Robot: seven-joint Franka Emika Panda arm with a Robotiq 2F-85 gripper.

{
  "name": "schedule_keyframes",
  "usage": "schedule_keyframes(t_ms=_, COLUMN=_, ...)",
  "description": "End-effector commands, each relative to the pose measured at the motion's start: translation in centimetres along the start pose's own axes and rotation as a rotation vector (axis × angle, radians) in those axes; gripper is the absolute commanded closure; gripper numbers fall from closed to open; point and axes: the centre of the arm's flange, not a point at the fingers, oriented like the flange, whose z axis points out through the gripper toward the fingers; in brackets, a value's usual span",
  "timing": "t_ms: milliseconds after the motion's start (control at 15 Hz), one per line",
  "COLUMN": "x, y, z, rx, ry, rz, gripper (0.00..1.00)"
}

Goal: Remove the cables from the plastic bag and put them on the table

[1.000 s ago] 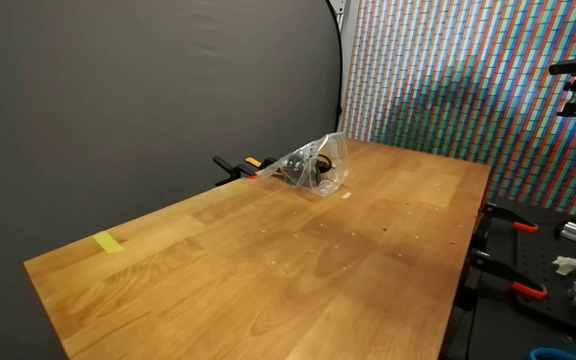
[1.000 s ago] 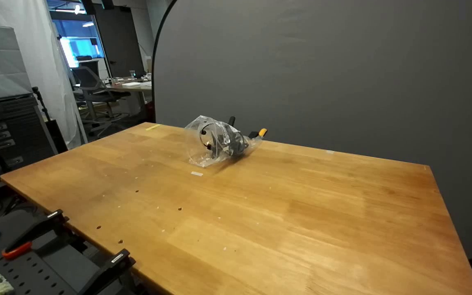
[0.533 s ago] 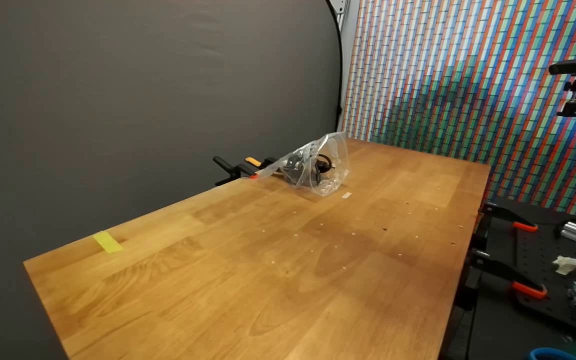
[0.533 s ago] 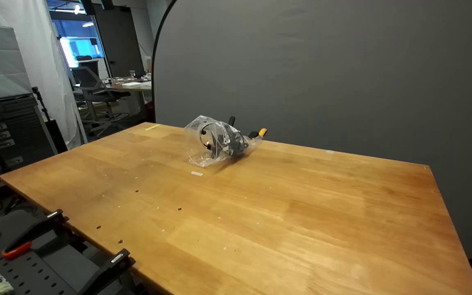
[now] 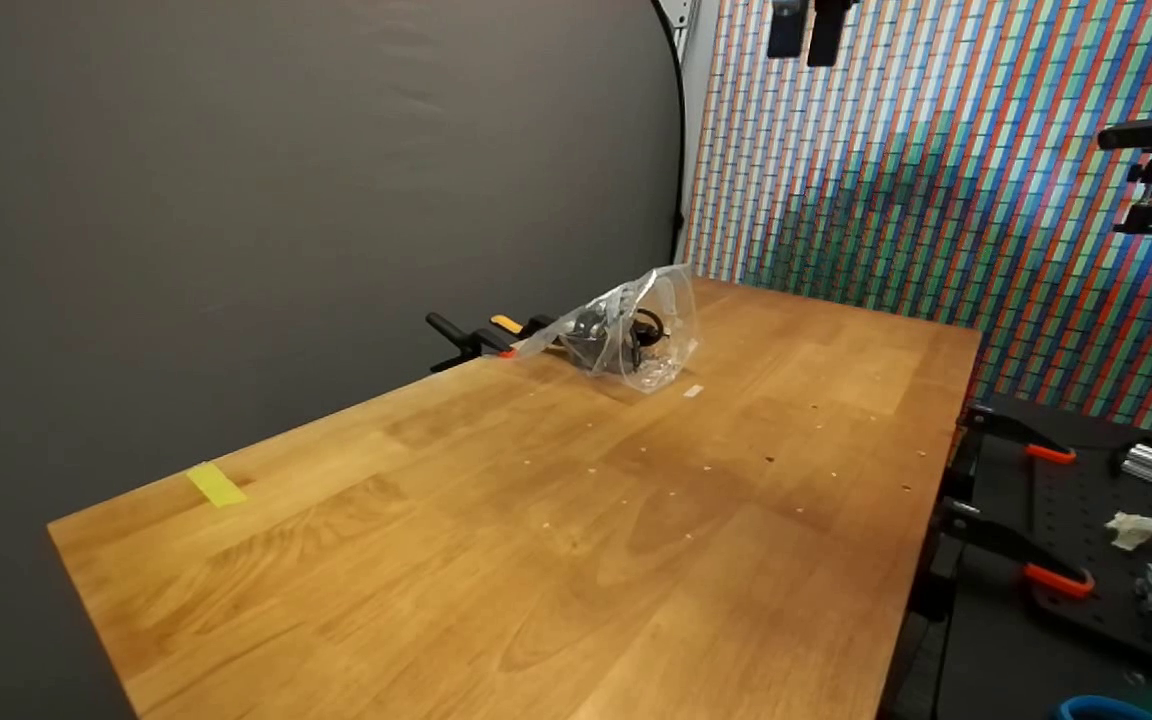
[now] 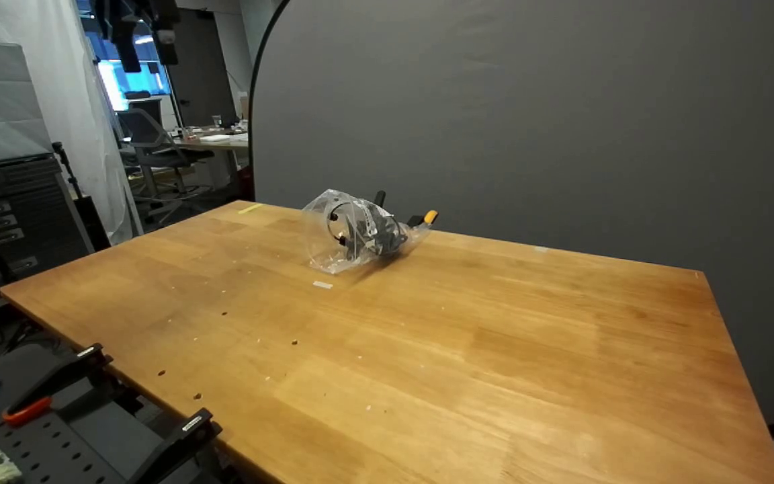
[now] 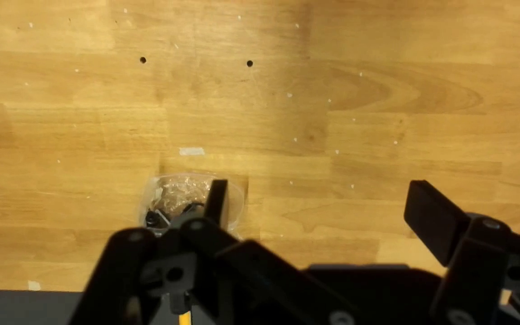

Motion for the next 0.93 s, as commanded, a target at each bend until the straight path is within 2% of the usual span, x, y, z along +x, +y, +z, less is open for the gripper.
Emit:
schedule_keyframes(t_ms=0, x=-1.6, y=-0.6, z=4.3, rx=-0.056, ry=0.018, rz=-0.116, gripper=0.0)
schedule_keyframes(t_ms=333, x=-2.0, y=-0.8, z=11.4, rx=-0.196, ry=0.103, rz=-0.206, gripper=0.0)
schedule_keyframes(t_ms=467, x=-1.9, y=-0.6, z=14.2, rx=-0.227, ry=0.137, rz=-0.233, gripper=0.0)
schedule_keyframes(t_ms=867, x=-0.9, y=0.9, z=21.5, rx=-0.287, ry=0.125, rz=-0.264, gripper=0.0)
